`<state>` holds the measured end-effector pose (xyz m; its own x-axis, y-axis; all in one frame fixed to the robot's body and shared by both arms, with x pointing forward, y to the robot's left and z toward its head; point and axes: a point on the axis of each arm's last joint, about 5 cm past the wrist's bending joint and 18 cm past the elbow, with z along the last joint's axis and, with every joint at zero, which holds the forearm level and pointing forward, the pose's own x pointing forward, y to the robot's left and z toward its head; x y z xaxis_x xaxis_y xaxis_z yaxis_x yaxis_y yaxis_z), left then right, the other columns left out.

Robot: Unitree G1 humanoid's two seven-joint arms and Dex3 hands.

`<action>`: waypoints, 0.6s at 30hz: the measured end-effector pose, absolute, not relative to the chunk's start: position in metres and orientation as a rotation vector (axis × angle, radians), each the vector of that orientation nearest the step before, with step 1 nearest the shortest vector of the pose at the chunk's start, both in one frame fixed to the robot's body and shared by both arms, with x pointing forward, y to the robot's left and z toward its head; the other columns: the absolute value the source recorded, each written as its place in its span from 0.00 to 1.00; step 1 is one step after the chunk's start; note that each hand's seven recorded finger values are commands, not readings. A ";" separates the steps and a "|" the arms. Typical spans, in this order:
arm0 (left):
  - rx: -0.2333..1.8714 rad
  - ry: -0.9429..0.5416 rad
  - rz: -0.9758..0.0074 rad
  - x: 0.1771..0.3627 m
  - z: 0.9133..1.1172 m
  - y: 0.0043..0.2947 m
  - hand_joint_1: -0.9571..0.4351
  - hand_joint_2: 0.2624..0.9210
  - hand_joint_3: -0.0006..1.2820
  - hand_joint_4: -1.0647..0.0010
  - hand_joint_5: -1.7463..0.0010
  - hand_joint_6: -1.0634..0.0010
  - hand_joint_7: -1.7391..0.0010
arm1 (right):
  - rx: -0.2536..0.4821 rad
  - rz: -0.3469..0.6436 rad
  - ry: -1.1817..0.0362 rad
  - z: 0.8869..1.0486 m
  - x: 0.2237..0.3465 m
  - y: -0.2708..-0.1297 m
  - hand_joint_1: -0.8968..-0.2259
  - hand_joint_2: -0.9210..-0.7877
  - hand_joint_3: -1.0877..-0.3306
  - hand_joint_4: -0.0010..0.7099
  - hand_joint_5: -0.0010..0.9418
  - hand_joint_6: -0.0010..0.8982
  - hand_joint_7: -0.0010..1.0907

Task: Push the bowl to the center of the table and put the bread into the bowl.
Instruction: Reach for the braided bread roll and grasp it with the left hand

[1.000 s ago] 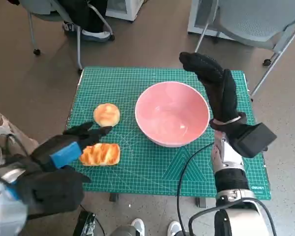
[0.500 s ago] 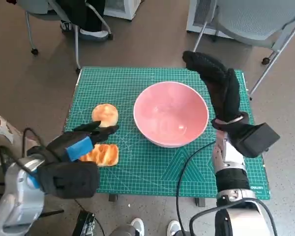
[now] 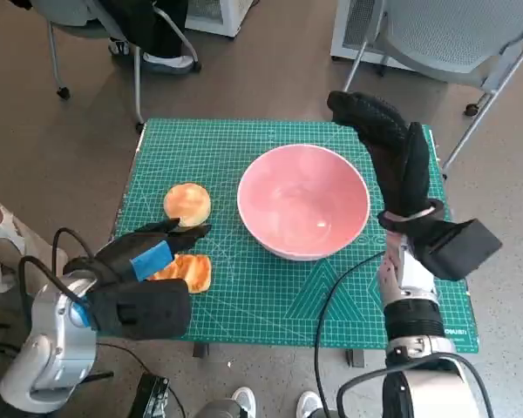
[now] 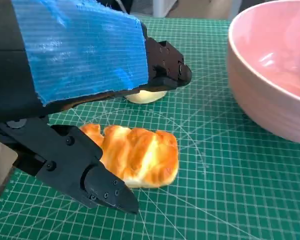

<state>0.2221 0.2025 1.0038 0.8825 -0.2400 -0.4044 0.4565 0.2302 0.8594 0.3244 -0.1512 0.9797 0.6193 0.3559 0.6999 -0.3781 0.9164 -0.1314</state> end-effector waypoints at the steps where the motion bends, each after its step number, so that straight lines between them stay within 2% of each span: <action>1: 1.255 0.204 -0.481 0.223 1.003 0.202 0.56 0.64 0.01 0.86 1.00 0.73 1.00 | 0.030 0.422 -0.797 0.979 0.324 -0.152 0.33 0.00 0.34 0.27 0.00 0.20 0.18; 18: 1.259 0.280 -0.479 0.235 0.990 0.202 0.56 0.65 0.01 0.86 1.00 0.73 1.00 | 0.027 0.428 -0.794 0.978 0.324 -0.154 0.33 0.00 0.35 0.27 0.00 0.19 0.20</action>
<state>0.2345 0.2015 0.9904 0.8691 -0.1915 -0.4561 0.4913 0.2275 0.8407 0.3236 -0.1544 0.9780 0.6202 0.3621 0.6959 -0.3824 0.9141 -0.1348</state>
